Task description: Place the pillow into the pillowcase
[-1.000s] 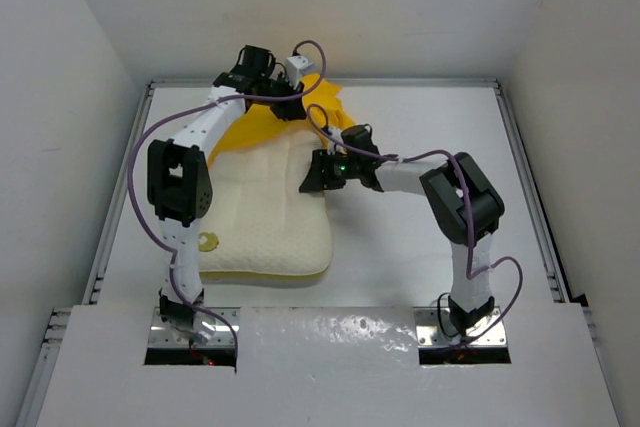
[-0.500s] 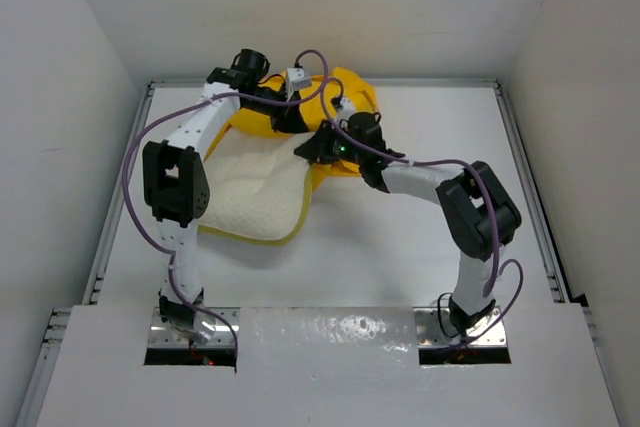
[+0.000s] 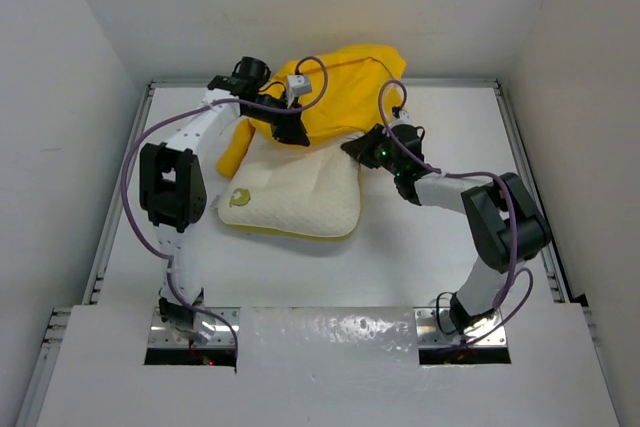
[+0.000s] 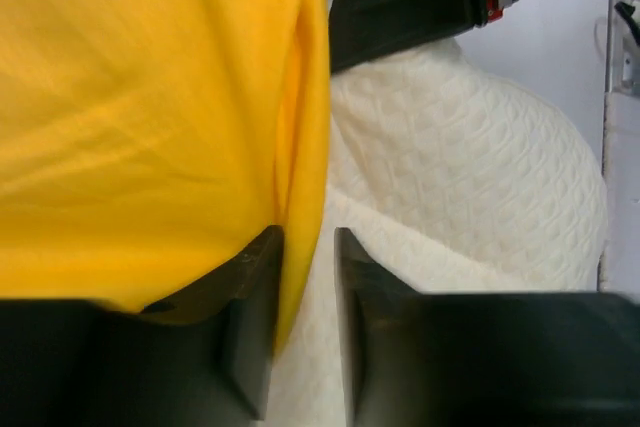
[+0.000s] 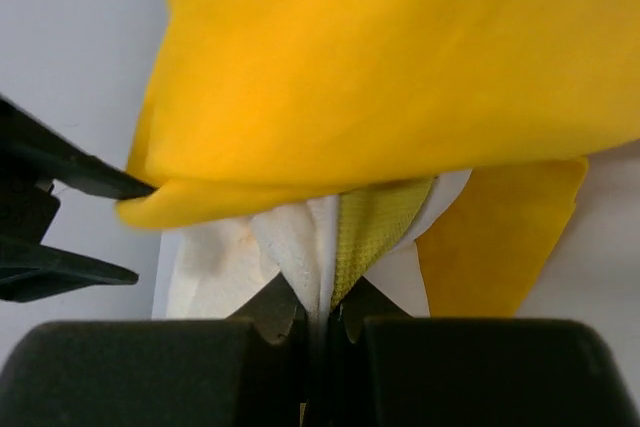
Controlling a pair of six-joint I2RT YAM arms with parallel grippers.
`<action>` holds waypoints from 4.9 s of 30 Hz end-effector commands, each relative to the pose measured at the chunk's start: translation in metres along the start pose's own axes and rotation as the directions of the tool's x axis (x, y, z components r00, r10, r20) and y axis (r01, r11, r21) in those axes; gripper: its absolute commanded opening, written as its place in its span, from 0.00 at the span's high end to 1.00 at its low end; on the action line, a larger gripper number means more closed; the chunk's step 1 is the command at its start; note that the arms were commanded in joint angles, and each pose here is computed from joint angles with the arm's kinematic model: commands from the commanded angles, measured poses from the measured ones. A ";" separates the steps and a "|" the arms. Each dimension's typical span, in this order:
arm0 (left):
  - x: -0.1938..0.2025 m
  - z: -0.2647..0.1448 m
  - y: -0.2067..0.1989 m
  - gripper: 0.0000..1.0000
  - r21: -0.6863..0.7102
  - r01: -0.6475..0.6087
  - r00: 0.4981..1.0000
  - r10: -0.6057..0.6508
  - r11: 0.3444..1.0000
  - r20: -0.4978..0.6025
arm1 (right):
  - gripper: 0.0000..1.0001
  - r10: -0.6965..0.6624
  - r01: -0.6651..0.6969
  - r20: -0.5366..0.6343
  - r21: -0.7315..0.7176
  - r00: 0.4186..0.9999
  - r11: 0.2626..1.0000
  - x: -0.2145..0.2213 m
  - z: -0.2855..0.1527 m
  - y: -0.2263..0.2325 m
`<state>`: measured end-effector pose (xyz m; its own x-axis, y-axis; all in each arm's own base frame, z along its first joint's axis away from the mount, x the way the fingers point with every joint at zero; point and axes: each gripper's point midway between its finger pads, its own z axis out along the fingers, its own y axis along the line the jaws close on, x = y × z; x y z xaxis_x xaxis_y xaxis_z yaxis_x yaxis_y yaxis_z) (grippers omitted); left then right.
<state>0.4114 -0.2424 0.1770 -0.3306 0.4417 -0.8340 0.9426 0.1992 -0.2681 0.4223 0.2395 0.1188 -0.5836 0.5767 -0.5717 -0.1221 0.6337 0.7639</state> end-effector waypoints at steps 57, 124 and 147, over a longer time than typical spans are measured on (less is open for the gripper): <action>0.153 -0.093 -0.035 1.00 -0.354 0.478 0.874 -0.475 0.804 0.102 | 0.09 -0.294 0.498 -0.573 0.237 0.765 0.834 0.220 0.020 0.050; -0.074 -0.071 0.178 0.20 -0.833 -0.055 0.997 0.071 0.551 -0.019 | 0.01 -0.386 0.422 -0.310 0.058 0.869 0.905 -0.047 0.071 0.012; -0.009 0.014 0.172 0.22 -0.646 -0.210 0.973 0.093 0.733 -0.212 | 0.80 -0.168 0.184 -0.327 0.019 0.930 0.983 0.013 0.125 -0.035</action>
<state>0.5913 -0.2157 0.1083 -0.3168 0.5804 -0.7502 0.6969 0.6790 0.2310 0.5222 0.2836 0.0403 -0.7935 0.2575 -0.5513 -0.1978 0.7476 0.6339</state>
